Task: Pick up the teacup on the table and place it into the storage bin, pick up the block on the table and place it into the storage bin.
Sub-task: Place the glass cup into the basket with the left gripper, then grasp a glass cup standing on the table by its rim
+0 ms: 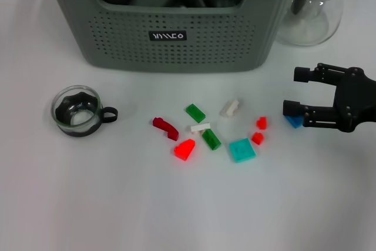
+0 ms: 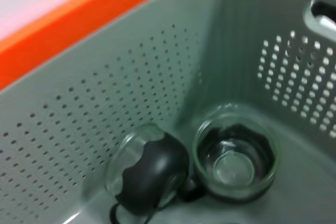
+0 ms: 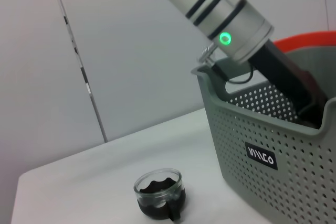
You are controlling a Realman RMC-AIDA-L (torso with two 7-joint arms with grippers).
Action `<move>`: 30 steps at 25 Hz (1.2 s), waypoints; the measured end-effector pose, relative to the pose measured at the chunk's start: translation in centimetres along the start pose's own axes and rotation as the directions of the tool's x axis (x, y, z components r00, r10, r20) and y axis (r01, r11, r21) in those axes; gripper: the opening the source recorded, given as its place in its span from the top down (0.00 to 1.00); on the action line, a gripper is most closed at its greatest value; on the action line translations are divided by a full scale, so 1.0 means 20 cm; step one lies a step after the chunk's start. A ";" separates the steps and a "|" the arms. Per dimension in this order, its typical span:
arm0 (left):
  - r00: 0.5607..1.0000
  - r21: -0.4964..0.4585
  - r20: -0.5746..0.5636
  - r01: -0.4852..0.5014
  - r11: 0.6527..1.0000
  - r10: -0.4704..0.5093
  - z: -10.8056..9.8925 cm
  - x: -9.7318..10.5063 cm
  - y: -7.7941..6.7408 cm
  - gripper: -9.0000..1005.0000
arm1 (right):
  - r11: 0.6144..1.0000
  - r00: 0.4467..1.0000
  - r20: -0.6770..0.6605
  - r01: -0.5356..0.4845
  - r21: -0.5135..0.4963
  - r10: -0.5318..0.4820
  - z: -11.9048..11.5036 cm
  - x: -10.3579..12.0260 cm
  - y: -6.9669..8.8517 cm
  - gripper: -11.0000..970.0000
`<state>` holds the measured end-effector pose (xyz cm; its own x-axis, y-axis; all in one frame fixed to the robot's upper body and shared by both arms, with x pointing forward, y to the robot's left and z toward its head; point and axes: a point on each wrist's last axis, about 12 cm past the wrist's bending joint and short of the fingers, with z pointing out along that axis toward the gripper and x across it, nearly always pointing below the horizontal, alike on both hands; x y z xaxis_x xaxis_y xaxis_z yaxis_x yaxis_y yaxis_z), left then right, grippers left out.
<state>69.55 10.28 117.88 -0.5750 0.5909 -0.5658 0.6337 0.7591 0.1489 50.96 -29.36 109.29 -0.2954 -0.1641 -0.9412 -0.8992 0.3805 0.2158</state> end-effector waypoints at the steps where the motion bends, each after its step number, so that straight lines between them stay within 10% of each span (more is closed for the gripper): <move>1: 1.000 0.007 0.016 0.018 1.000 -0.018 -0.02 -0.01 0.01 0.87 | 1.000 1.000 -0.001 0.000 0.000 0.000 0.00 0.00 0.00 0.12; 6: 0.953 0.180 0.241 0.143 0.973 -0.185 -0.27 0.03 0.09 0.70 | 1.000 1.000 -0.003 0.002 0.003 -0.002 -0.01 0.00 -0.01 0.12; 10: 0.784 0.330 0.570 0.054 0.942 -0.245 -0.66 0.14 0.18 0.58 | 1.000 1.000 -0.002 0.008 0.003 -0.008 0.00 -0.01 -0.01 0.12; 13: 0.641 0.414 0.718 -0.079 0.907 -0.272 -0.89 0.34 0.23 0.56 | 1.000 1.000 -0.002 0.016 -0.001 -0.016 0.00 -0.03 -0.02 0.11; 17: 0.572 0.480 0.762 -0.181 0.859 -0.305 -0.96 0.67 0.27 0.56 | 1.000 1.000 -0.001 0.018 -0.003 -0.018 0.01 -0.03 -0.02 0.11; 23: 0.780 0.480 0.605 -0.200 0.854 -0.157 -0.83 1.05 0.24 0.56 | 1.000 1.000 -0.003 0.022 -0.003 -0.022 0.00 -0.04 -0.03 0.11; 30: 0.948 0.416 0.315 -0.173 0.893 0.037 -0.68 1.19 0.18 0.56 | 1.000 1.000 -0.002 0.016 -0.004 -0.016 0.02 -0.05 -0.03 0.11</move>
<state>51.09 30.90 115.94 -0.3586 0.5027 -0.7866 0.8806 0.4618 -0.1063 51.92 -29.19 109.93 -0.2813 -0.1724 -0.9440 -0.9053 0.3740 0.2015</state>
